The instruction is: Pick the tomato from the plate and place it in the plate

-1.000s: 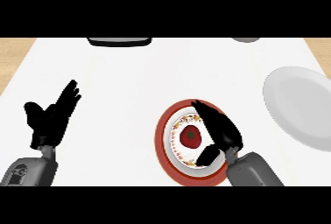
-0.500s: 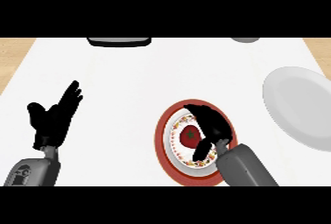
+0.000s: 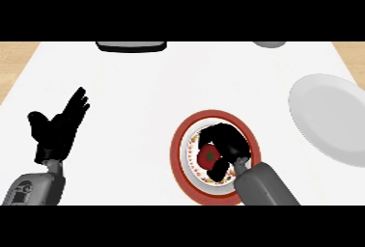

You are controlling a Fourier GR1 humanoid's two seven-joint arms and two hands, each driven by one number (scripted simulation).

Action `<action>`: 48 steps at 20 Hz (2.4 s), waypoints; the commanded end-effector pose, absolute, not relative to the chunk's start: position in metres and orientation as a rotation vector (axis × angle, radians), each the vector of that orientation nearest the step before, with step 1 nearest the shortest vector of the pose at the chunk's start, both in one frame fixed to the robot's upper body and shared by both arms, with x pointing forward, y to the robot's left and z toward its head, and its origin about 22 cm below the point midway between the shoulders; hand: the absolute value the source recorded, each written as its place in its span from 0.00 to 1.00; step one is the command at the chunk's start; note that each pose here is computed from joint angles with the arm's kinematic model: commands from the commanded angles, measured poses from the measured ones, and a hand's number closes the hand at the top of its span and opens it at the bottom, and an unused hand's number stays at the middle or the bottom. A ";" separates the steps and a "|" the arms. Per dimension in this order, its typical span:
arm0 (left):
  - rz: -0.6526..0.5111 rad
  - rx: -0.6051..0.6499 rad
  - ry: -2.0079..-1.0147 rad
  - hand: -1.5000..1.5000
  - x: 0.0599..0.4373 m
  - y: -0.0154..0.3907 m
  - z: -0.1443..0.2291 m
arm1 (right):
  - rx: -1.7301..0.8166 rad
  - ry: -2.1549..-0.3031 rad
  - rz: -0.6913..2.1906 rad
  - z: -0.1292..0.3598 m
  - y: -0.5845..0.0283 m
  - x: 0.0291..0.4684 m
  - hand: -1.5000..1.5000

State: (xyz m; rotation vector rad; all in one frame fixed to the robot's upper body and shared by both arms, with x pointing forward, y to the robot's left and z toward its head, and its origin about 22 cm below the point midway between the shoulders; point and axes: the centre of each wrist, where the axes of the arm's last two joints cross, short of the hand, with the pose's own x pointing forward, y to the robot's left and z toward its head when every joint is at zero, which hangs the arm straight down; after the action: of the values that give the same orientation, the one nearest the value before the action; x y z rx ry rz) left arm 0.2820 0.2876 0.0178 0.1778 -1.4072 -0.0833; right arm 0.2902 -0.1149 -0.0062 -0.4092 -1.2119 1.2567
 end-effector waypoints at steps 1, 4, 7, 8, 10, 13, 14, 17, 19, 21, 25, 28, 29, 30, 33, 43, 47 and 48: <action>-0.094 0.147 -1.384 0.50 0.287 0.284 -0.002 | -0.408 -1.224 1.241 -0.015 -0.103 0.299 1.00; -0.089 0.175 -1.397 0.50 0.269 0.295 0.018 | -0.533 -1.313 1.176 -0.010 -0.112 0.290 1.00; -0.060 0.194 -1.395 0.50 0.277 0.299 0.014 | -0.301 -1.420 1.474 -0.015 -0.149 0.231 1.00; -0.053 0.193 -1.380 0.50 0.272 0.292 0.010 | -0.241 -1.437 1.537 -0.021 -0.170 0.218 1.00; -0.032 0.187 -1.387 0.50 0.274 0.294 0.010 | -0.120 -1.488 1.682 -0.016 -0.190 0.208 1.00; -0.021 0.212 -1.381 0.50 0.271 0.297 0.004 | -0.252 -1.691 1.656 0.022 -0.238 0.194 1.00; -0.026 0.222 -1.392 0.50 0.269 0.307 0.012 | -0.305 -1.790 1.571 0.031 -0.252 0.195 1.00; -0.016 0.227 -1.379 0.50 0.272 0.306 0.016 | -0.445 -1.972 1.346 0.053 -0.265 0.184 1.00; -0.026 0.214 -1.382 0.50 0.268 0.306 0.018 | -0.585 -2.046 1.260 0.081 -0.299 0.194 1.00; -0.040 0.196 -1.389 0.50 0.272 0.297 0.016 | -0.660 -2.065 1.130 0.092 -0.322 0.190 1.00; -0.078 0.176 -1.400 0.50 0.275 0.295 0.001 | -0.694 -2.013 0.924 0.086 -0.363 0.194 1.00; -0.079 0.177 -1.409 0.50 0.280 0.279 0.018 | -0.661 -1.958 0.840 0.091 -0.402 0.188 1.00; -0.064 0.186 -1.400 0.50 0.283 0.298 0.016 | -0.655 -1.932 0.843 0.097 -0.391 0.198 1.00; -0.079 0.188 -1.376 0.50 0.264 0.290 0.010 | -0.636 -1.927 0.830 0.107 -0.396 0.179 1.00; -0.082 0.171 -1.408 0.50 0.286 0.305 0.019 | -0.693 -1.894 0.759 0.103 -0.431 0.223 1.00; -0.084 0.156 -1.418 0.50 0.285 0.286 0.015 | -0.800 -1.773 0.830 0.072 -0.475 0.293 1.00; -0.110 0.163 -1.426 0.50 0.293 0.266 0.023 | -0.789 -1.647 1.003 0.066 -0.487 0.298 1.00; -0.114 0.158 -1.418 0.50 0.286 0.276 0.025 | -0.741 -1.622 0.976 0.073 -0.497 0.301 1.00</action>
State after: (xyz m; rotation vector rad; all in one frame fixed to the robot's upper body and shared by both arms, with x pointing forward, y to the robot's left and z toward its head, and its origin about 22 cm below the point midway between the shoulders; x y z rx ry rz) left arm 0.2874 0.2786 0.0219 0.1576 -1.4171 -0.1055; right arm 0.2908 -0.4826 0.0711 -0.7771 -1.7053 0.9049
